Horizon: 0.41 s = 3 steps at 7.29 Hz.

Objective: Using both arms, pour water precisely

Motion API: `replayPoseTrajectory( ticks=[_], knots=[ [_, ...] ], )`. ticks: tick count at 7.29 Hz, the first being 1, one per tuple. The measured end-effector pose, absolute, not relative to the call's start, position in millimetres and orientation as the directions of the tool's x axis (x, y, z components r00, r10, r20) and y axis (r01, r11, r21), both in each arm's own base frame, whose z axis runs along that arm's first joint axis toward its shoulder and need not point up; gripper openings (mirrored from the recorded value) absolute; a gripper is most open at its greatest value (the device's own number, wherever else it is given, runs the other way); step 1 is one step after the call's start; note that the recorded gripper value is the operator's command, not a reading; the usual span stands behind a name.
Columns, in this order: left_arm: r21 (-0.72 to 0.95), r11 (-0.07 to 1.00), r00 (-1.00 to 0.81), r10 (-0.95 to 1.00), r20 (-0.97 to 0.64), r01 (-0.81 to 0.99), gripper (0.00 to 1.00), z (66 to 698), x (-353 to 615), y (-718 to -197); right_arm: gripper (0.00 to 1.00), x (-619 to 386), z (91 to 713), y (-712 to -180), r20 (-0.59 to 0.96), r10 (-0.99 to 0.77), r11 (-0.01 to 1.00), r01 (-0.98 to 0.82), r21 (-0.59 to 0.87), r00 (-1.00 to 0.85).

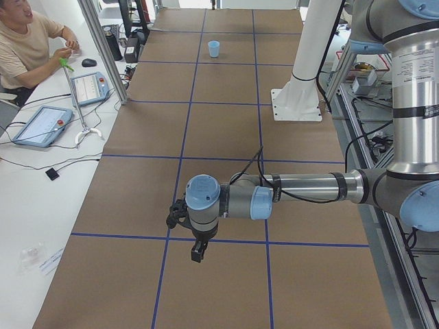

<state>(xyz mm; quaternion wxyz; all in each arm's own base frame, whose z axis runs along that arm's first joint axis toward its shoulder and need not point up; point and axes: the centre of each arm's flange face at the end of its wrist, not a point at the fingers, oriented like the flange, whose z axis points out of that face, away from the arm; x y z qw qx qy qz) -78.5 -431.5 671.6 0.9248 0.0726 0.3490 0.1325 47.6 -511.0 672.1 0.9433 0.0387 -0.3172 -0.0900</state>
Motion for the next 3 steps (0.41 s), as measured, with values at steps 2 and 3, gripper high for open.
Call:
replayPoseTrajectory(
  ticks=[2,3],
  knots=[
    [0.229,0.954,0.721,0.298,-0.626,-0.196,1.00,671.2,-78.5,-431.7,1.00,47.0,673.5,-510.4,0.595,-0.191,0.981,0.145,0.126,0.780],
    [0.228,0.954,0.721,0.298,-0.626,-0.196,1.00,671.8,-78.5,-431.6,1.00,47.0,674.3,-509.7,0.596,-0.190,0.982,0.145,0.124,0.780]
  ],
)
